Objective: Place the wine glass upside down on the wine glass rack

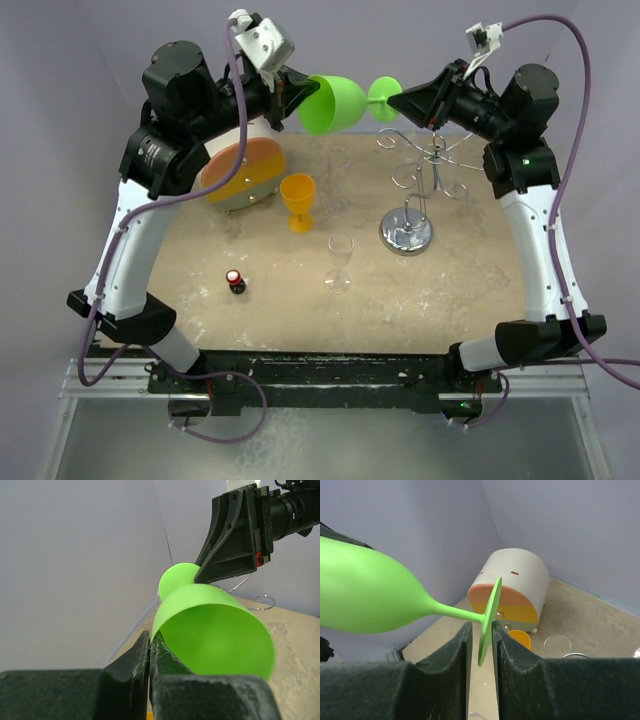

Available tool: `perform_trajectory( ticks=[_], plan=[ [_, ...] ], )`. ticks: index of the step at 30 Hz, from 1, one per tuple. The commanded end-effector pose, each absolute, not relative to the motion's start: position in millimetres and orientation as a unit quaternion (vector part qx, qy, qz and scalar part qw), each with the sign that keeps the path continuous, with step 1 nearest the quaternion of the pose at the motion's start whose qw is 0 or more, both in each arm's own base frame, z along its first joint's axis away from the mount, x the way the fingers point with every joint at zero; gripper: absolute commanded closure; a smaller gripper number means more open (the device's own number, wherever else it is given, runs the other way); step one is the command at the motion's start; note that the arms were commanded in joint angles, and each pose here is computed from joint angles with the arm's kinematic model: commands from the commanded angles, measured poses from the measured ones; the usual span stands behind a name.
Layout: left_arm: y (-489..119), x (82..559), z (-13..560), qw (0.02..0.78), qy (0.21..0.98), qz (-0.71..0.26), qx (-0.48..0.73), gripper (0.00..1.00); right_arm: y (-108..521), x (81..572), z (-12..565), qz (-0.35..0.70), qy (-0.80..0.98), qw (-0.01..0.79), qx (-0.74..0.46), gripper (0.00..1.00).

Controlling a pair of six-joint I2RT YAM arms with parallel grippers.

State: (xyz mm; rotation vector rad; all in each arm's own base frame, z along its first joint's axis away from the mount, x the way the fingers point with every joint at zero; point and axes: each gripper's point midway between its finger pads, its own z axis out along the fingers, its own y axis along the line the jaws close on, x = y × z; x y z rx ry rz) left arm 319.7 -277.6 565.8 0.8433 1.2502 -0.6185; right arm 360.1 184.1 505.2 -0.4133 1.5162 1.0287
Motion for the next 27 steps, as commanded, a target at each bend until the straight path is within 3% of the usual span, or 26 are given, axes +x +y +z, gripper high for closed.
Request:
perform_trajectory(
  ticks=[1, 6, 10, 11, 22, 27],
  plan=[
    [-274.9, 313.8, 595.6, 0.721, 0.521, -0.266, 0.371, 1.00, 180.1, 358.5, 517.9, 0.435, 0.639, 0.612, -0.167, 0.75],
    [-274.4, 312.9, 596.8, 0.724, 0.520, -0.263, 0.370, 1.00, 177.7, 365.7, 506.2, 0.427, 0.653, 0.607, -0.154, 0.81],
    [-273.7, 311.9, 596.0, 0.723, 0.521, -0.263, 0.369, 1.00, 178.2, 364.8, 507.9, 0.430, 0.650, 0.607, -0.154, 1.00],
    [-273.2, 311.3, 595.5, 0.723, 0.522, -0.263, 0.369, 0.98, 177.3, 363.6, 509.5, 0.428, 0.650, 0.608, -0.153, 1.00],
    [-250.3, 289.3, 596.3, 0.728, 0.525, -0.241, 0.369, 0.54, 108.9, 368.5, 540.8, 0.266, 0.657, 0.697, -0.110, 1.00],
    [-232.1, 273.5, 591.5, 0.730, 0.527, -0.213, 0.380, 0.36, 60.1, 360.5, 560.0, 0.116, 0.648, 0.747, -0.094, 1.00]
  ],
)
